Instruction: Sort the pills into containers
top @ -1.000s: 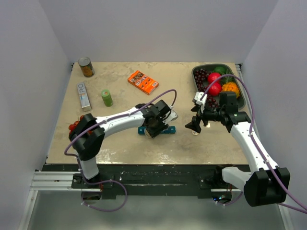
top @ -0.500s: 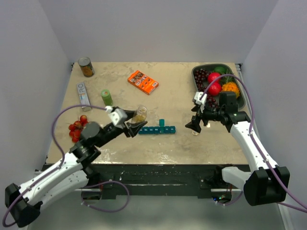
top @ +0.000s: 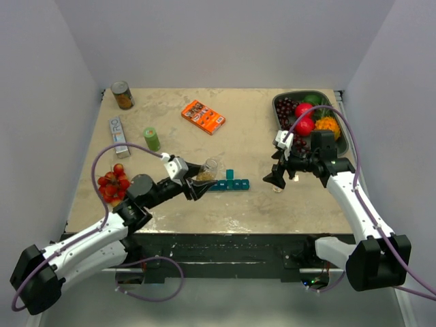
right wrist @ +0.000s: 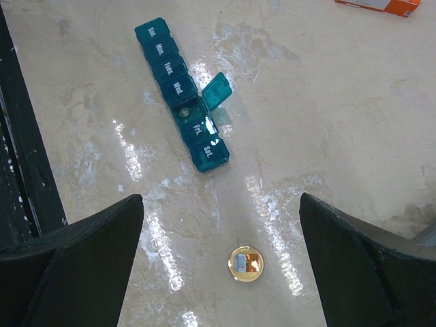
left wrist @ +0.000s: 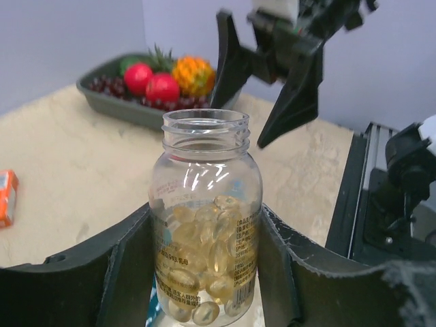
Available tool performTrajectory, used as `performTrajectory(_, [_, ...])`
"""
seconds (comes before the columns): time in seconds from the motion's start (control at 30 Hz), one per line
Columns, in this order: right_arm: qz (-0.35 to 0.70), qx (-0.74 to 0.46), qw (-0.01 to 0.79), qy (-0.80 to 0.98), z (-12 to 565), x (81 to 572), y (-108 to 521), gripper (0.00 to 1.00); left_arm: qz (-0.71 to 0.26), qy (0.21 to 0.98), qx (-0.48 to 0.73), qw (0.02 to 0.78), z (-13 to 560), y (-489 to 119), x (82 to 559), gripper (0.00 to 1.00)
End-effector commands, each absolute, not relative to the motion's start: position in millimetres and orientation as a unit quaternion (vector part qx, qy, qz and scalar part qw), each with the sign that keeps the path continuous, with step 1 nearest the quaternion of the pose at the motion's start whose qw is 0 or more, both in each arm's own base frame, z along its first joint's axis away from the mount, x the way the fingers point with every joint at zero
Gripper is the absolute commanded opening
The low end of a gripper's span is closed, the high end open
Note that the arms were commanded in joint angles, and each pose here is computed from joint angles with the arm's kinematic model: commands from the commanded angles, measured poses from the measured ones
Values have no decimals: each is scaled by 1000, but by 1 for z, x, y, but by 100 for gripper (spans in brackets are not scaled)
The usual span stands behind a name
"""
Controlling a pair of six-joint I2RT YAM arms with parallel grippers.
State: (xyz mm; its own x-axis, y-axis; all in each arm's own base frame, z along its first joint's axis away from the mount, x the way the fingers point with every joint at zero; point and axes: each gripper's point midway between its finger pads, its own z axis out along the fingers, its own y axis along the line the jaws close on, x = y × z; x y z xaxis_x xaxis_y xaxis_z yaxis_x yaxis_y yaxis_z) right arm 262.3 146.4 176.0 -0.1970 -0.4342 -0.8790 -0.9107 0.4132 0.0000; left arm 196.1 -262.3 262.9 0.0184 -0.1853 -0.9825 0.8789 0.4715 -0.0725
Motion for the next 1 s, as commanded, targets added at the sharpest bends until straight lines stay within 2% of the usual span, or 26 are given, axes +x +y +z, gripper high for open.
performTrajectory(0.0, [268, -467, 442, 717, 183, 268, 145, 99, -393, 623, 325, 593, 233, -270, 205, 0])
performTrajectory(0.2, [270, -470, 439, 717, 183, 267, 145, 99, -347, 712, 337, 509, 162, -268, 214, 0])
performTrajectory(0.5, [277, -474, 439, 712, 185, 264, 147, 99, -270, 798, 382, 380, 88, -274, 232, 0])
performTrajectory(0.63, [280, -474, 439, 710, 185, 263, 148, 99, -262, 805, 389, 362, 83, -281, 240, 0])
performTrajectory(0.77, [282, -474, 439, 710, 186, 263, 148, 99, -240, 834, 396, 301, 66, -280, 239, 0])
performTrajectory(0.97, [280, -474, 439, 710, 186, 263, 148, 99, -231, 847, 403, 260, 59, -288, 241, 0])
